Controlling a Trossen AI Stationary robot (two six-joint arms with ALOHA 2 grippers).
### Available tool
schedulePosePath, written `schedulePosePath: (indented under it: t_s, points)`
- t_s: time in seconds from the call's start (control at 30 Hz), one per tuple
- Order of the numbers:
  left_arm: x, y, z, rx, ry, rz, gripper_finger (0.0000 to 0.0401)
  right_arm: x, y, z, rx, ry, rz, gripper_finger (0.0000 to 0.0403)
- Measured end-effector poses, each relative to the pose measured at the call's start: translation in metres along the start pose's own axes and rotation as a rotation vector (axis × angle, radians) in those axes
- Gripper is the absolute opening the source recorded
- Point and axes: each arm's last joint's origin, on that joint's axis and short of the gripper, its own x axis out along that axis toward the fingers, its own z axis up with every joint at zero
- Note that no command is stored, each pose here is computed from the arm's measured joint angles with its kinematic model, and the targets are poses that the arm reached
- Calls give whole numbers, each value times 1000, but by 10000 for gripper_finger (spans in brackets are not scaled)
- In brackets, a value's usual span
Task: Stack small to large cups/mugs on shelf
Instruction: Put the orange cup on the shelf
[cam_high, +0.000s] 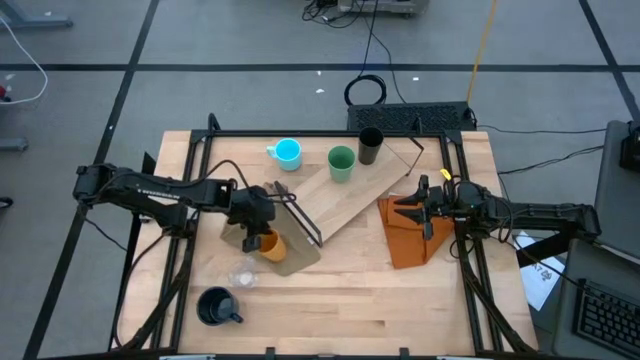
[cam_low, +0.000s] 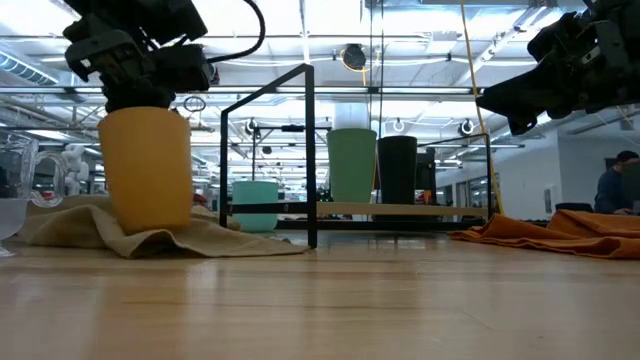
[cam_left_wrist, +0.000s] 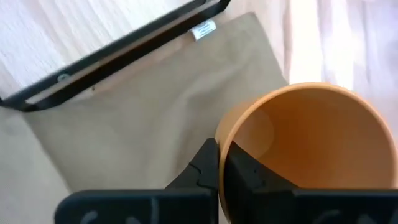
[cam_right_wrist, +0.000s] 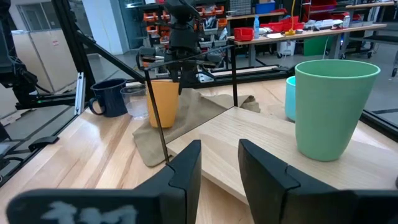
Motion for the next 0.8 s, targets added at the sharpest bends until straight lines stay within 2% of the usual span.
schedulePosePath:
  t_s: [0.33, 0.6, 0.8]
  points:
    - [-29, -11, 20, 75, 33, 44, 3, 0, 0, 0, 2, 1, 1, 96]
    - [-67, -20, 41, 93, 74, 104, 3, 0, 0, 0, 3, 4, 1, 96]
    - [-102, -24, 60, 152, 35, 198, 3, 0, 0, -2, 5, 20, -1, 96]
